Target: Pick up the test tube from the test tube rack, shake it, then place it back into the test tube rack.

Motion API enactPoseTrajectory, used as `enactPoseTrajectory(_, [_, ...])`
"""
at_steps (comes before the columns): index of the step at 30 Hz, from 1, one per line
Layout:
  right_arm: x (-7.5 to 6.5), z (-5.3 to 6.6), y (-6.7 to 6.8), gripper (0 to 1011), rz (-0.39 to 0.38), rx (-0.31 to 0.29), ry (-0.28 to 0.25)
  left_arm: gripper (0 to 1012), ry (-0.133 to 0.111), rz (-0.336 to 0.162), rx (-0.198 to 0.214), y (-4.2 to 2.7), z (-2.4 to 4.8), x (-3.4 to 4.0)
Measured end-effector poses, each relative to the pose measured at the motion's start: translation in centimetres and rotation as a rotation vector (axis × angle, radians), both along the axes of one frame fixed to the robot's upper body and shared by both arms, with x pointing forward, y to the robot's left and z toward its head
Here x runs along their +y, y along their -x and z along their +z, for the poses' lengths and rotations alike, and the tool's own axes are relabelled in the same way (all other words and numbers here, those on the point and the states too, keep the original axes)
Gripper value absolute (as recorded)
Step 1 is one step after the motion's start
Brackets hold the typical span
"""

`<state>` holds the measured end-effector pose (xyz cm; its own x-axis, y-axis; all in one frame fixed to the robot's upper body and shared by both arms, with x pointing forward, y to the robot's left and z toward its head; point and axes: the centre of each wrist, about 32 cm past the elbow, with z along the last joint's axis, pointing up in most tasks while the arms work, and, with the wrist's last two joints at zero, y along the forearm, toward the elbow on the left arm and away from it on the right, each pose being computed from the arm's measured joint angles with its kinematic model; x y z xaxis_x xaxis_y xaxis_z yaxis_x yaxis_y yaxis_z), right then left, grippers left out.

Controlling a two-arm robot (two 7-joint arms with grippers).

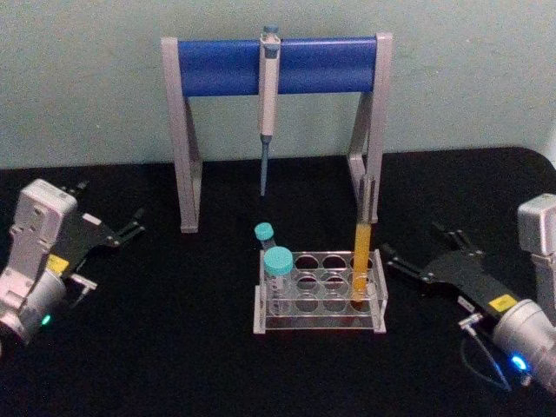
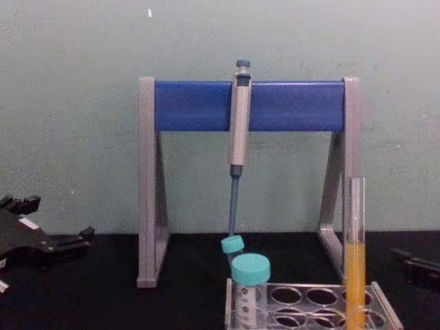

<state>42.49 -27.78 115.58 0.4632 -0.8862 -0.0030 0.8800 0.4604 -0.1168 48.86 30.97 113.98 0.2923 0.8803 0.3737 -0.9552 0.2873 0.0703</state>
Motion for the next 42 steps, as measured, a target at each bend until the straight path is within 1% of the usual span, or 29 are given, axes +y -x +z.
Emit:
enactPoseTrajectory(3, [-0.3,-0.1,0.1,1000,-0.033,-0.009,0.013,1001,0.000,0.000,0.000,0.00,0.00,0.00])
enactPoseTrajectory(6, [-0.5,-0.6,0.1,1000,-0.078,-0.021,0.042,1001,0.000,0.000,0.000,0.00,0.00,0.00])
enactPoseTrajectory(7, [-0.5,-0.6,0.1,1000,-0.078,-0.021,0.042,1001,0.000,0.000,0.000,0.00,0.00,0.00])
enactPoseTrajectory(10, [-0.4,-1.3,-0.1,1000,-0.100,-0.021,0.063,1001,0.000,0.000,0.000,0.00,0.00,0.00])
enactPoseTrajectory(11, [-0.4,-1.3,-0.1,1000,-0.100,-0.021,0.063,1001,0.000,0.000,0.000,0.00,0.00,0.00])
enactPoseTrajectory(13, [-0.2,-1.9,-0.4,1000,-0.108,-0.020,0.076,1001,0.000,0.000,0.000,0.00,0.00,0.00])
enactPoseTrajectory(14, [-0.2,-1.9,-0.4,1000,-0.108,-0.020,0.076,1002,0.000,0.000,0.000,0.00,0.00,0.00])
enactPoseTrajectory(19, [0.2,-2.8,-0.9,1000,-0.118,-0.007,0.088,1001,0.000,0.000,0.000,0.00,0.00,0.00])
enactPoseTrajectory(30, [0.5,-3.4,-1.2,1000,-0.121,0.018,0.095,1001,0.000,0.000,0.000,0.00,0.00,0.00])
enactPoseTrajectory(42, [0.6,-3.5,-1.2,1000,-0.120,0.022,0.100,1001,0.000,0.000,0.000,0.00,0.00,0.00])
